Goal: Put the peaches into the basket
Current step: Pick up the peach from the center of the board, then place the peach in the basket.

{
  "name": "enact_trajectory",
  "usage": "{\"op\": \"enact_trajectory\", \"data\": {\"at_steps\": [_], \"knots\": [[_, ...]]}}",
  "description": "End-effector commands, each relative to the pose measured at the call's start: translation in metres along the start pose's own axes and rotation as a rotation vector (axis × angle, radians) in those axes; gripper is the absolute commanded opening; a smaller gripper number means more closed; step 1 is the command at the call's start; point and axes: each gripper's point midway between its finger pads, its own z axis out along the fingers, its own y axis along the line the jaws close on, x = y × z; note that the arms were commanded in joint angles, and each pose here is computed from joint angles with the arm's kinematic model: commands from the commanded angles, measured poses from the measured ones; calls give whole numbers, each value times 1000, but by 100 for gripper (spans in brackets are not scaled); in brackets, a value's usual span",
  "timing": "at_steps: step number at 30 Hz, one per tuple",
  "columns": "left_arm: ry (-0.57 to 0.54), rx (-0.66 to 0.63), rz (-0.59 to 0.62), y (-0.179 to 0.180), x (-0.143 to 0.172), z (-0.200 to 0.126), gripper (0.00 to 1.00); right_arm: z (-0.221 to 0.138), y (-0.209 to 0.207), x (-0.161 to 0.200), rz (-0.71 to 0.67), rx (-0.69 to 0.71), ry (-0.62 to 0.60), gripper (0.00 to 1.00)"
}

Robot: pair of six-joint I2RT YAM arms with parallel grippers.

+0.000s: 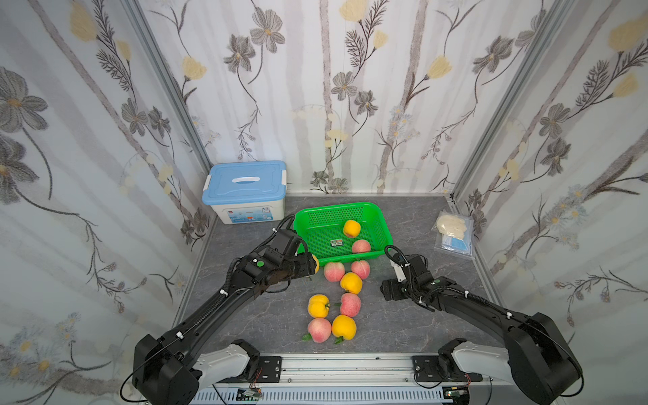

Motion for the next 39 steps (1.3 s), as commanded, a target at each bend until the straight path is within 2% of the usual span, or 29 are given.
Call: {"op": "enact_trajectory", "data": {"at_steps": [1, 10, 19, 31, 39], "knots": [[-27, -27, 2, 4, -5, -8, 66, -1, 3, -8, 6, -14, -30, 90], [-61, -51, 12, 0, -19, -17, 66, -5, 2, -8, 10, -12, -53, 90], [-79, -105, 41, -4, -48, -18, 67, -5, 1, -8, 10, -11, -57, 89], [-71, -70, 34, -21, -85, 3, 67, -4, 2, -9, 11, -14, -58, 89], [-46, -98, 47, -17, -106, 34, 67, -5, 3, -9, 11, -17, -63, 89]]}}
